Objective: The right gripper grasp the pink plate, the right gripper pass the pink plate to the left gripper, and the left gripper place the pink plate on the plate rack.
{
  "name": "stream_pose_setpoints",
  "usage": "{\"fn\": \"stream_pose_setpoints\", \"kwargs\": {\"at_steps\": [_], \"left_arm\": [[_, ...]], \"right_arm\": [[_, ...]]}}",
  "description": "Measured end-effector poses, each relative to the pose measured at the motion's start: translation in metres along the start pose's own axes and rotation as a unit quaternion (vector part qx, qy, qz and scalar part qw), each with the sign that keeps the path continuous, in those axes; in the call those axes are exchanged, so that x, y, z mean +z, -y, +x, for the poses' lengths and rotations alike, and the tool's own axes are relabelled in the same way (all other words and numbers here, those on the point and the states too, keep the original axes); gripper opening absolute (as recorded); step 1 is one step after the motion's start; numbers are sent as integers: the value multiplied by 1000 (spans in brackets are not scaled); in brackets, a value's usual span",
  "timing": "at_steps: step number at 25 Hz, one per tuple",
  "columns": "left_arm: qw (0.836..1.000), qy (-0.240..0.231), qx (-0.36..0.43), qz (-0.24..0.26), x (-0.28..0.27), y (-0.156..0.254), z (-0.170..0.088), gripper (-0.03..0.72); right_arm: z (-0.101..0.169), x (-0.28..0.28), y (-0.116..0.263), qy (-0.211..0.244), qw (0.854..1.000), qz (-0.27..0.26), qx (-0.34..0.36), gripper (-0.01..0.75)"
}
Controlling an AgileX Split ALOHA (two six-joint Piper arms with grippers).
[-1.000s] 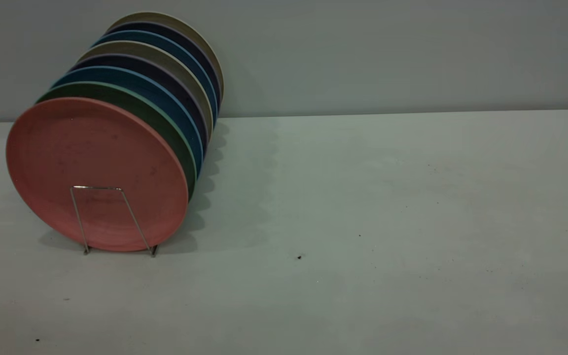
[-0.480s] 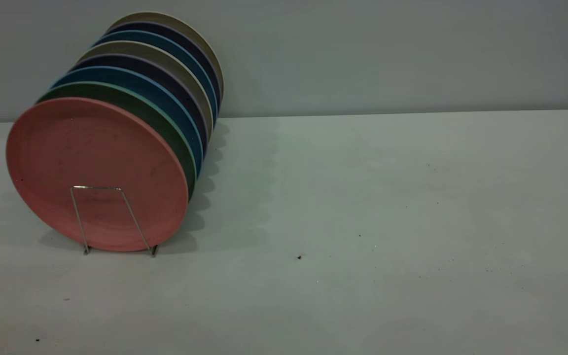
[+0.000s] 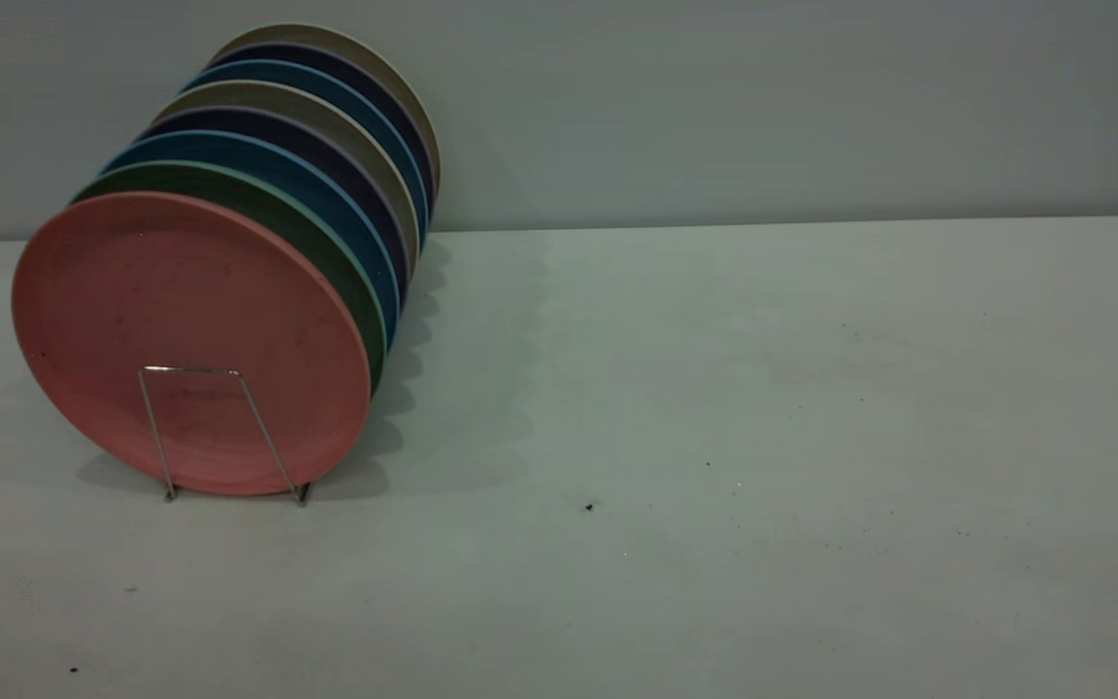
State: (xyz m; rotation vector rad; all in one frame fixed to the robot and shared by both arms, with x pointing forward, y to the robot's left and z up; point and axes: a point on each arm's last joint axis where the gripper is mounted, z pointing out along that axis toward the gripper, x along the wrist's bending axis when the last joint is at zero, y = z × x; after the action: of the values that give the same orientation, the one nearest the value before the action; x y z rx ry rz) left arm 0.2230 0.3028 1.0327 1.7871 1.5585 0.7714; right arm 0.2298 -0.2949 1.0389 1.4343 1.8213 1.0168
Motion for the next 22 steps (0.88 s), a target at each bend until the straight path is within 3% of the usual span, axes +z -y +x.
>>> {"fn": "stream_pose_setpoints", "kwargs": {"at_steps": [6, 22], "left_arm": [[1000, -16, -13, 0, 0, 1, -1, 458], [1000, -16, -13, 0, 0, 1, -1, 458]], "right_arm": [[0, 0, 0, 30, 999, 0, 18, 365], [0, 0, 0, 30, 999, 0, 18, 365]]}}
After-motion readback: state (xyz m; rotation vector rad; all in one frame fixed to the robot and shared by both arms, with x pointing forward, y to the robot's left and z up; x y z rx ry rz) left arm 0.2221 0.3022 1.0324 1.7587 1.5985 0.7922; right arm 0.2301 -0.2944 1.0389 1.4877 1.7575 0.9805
